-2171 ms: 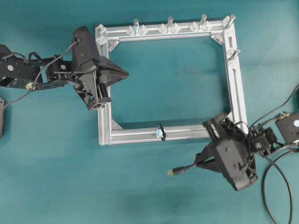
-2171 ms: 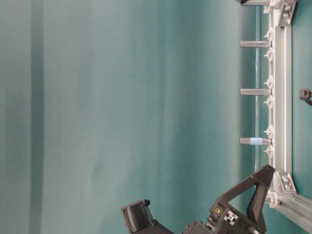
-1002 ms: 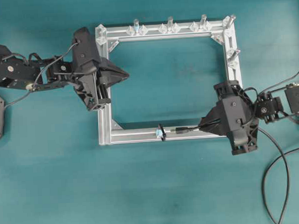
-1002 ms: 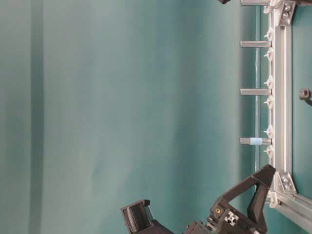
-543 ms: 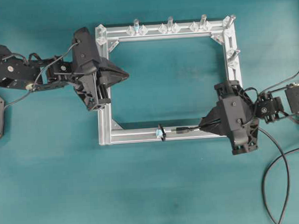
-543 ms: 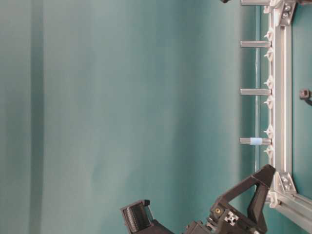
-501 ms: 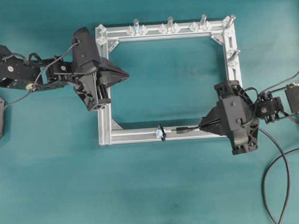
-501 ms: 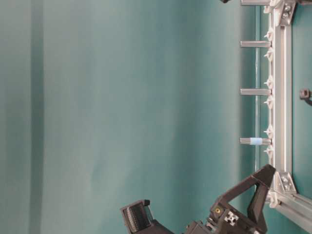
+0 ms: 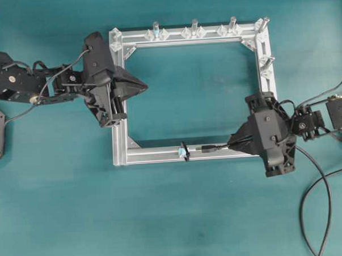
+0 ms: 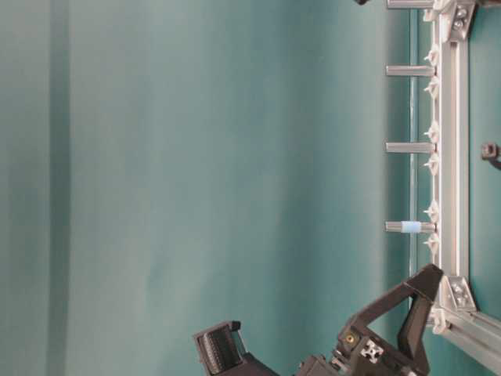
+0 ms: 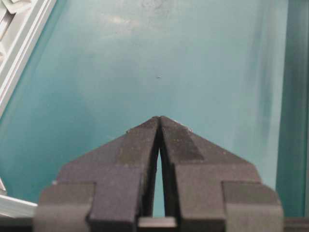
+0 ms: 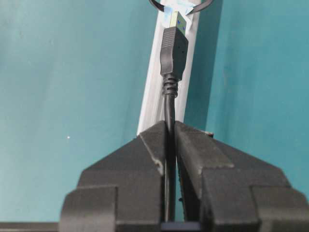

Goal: Insert the wire through the string loop located in the center.
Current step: 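Align the USB connector with the zip-tie loop using the right gripper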

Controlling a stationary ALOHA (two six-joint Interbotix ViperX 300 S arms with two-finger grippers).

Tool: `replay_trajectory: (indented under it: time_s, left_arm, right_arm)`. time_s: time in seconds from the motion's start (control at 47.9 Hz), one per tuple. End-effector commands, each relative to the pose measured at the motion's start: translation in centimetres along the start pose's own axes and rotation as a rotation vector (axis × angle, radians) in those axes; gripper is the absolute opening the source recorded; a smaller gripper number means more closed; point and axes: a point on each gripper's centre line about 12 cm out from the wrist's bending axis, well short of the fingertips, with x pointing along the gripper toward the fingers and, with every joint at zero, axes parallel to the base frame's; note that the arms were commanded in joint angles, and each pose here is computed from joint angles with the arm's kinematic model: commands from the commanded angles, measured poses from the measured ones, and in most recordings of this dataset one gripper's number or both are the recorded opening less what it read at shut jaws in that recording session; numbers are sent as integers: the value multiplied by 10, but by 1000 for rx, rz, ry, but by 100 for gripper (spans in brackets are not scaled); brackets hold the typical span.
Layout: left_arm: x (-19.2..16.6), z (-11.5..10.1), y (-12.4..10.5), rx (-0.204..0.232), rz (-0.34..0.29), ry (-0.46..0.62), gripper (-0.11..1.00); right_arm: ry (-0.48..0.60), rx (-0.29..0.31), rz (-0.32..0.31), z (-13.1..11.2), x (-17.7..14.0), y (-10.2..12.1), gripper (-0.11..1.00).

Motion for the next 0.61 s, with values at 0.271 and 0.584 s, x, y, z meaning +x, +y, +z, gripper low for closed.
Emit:
replay_trajectory:
  time_s: [0.271,0.584]
  left_arm:
    - [-3,16,-5,-3,-13,-50,5]
    - [-3,20,-11,7,-28,-59,5]
  right_arm:
    - [-29,6,1,7,-4,0,8]
    - [-40,9,-1,12,-2,-1,8]
